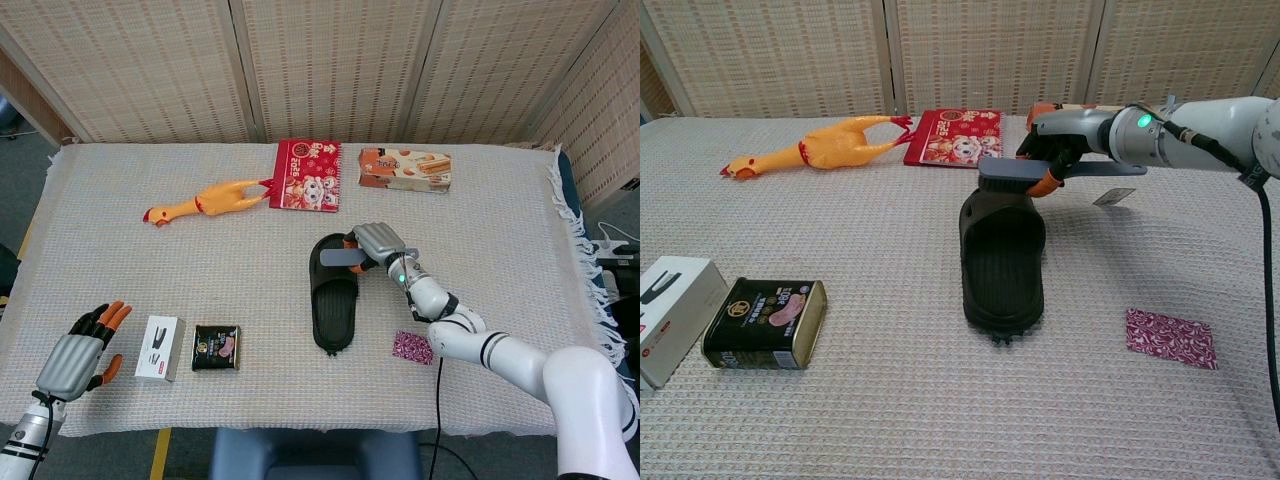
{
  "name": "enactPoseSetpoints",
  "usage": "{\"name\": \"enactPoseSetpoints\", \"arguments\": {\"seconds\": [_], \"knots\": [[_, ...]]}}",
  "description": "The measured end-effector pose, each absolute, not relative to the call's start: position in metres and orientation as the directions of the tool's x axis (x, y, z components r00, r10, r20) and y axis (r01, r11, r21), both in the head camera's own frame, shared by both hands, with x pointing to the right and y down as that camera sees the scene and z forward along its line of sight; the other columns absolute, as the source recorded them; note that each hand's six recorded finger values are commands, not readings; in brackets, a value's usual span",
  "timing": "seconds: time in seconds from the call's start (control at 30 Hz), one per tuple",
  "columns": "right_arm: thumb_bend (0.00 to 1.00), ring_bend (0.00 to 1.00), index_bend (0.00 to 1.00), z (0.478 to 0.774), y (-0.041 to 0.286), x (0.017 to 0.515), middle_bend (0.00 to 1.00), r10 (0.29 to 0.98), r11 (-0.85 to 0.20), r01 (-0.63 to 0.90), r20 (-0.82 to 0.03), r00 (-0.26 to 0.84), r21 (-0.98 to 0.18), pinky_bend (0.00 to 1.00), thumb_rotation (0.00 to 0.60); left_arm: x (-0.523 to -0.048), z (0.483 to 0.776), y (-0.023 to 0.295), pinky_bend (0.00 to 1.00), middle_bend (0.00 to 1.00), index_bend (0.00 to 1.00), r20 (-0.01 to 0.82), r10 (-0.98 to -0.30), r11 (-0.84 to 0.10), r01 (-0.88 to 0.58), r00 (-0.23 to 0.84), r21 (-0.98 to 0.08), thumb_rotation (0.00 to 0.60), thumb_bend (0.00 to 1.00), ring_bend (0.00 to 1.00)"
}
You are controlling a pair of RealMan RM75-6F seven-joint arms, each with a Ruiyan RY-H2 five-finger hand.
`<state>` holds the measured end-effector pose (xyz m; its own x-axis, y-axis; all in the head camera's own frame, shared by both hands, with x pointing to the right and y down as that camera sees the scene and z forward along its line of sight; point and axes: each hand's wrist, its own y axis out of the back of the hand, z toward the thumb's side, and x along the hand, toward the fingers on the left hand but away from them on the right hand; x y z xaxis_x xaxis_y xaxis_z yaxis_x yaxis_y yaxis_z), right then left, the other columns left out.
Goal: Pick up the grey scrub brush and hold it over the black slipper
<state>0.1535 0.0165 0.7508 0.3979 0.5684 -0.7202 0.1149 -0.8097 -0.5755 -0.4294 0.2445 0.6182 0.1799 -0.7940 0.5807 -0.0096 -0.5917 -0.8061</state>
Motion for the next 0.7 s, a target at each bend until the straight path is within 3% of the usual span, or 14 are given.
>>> {"name": "enactPoseSetpoints", "arguments": {"seconds": [0.5,0.7], "knots": [[0.35,0.65,0.88,0.756,0.026,0.198,0.62,0.529,-0.832,0.012,-0.786,0.319,-0.555,0.84,0.6,-0.425,0.621,0.246,0.13,0.0,0.0,0.585,-0.789,-0.596,-0.001,0.189,-0.803,0.6,0.49,0.0],[0.35,0.65,0.88,0.753,0.024,0.194,0.62,0.539,-0.828,0.03,-0.778,0.322,-0.56,0.84,0.6,-0.425,0.622,0.245,0.13,0.0,0.0,0.585,-0.789,-0.597,-0.004,0.188,-0.802,0.6,0.49,0.0]]}}
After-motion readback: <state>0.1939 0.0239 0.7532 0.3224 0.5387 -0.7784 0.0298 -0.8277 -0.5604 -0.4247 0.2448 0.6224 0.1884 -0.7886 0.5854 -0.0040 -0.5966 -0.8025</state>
